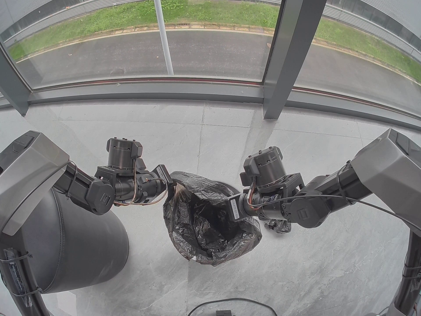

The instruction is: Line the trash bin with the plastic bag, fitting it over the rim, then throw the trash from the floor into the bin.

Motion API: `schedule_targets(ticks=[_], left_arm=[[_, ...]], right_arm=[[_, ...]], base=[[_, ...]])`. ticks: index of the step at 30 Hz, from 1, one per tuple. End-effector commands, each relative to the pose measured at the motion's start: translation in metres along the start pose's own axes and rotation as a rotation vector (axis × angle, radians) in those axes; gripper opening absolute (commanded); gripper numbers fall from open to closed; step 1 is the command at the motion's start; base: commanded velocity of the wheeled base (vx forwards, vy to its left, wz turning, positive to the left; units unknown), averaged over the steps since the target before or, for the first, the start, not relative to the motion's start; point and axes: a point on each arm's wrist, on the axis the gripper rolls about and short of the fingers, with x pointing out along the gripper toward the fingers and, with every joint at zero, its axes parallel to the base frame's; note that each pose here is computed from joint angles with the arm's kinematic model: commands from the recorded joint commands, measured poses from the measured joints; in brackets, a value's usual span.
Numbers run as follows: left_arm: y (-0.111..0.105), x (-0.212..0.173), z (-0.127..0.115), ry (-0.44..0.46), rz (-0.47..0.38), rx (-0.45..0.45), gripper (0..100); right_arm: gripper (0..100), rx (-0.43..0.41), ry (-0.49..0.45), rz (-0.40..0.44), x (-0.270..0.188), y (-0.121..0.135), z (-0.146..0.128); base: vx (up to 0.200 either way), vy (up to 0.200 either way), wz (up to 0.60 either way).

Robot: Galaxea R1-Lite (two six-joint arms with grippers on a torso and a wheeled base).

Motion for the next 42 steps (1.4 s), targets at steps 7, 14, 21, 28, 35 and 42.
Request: schedule_targets(ticks=[7, 14, 21, 28, 35, 42], left_arm=[[0.009, 0.008, 0.003, -0.028, -0.016, 0.005, 0], [0.007, 0.014, 0.006, -0.044, -0.040, 0.062, 0], [0.008, 0.017, 0.005, -0.032, -0.047, 0.072, 0], [0.008, 0.018, 0.005, -0.004, -0.081, 0.075, 0], [0.011, 0.021, 0.003, 0.004, -0.076, 0.102, 0], [0.020, 0.030, 0.002, -0.005, -0.074, 0.108, 0]], right_arm=[[0, -0.006, -0.084, -0.054, -0.014, -0.017, 0.020], [0, -0.018, -0.133, -0.059, -0.002, -0.021, 0.022], [0, -0.010, -0.145, -0.111, 0.008, -0.034, 0.027], [0, -0.009, -0.144, -0.145, 0.020, -0.049, 0.028], [0, 0.001, -0.137, -0.163, 0.033, -0.059, 0.026], [0, -0.001, -0.114, -0.165, 0.045, -0.060, 0.018]], base=[[0.000, 0.000, 0.00], [0.000, 0.000, 0.00], [0.000, 0.000, 0.00], [0.000, 0.000, 0.00], [0.000, 0.000, 0.00], [0.000, 0.000, 0.00]])
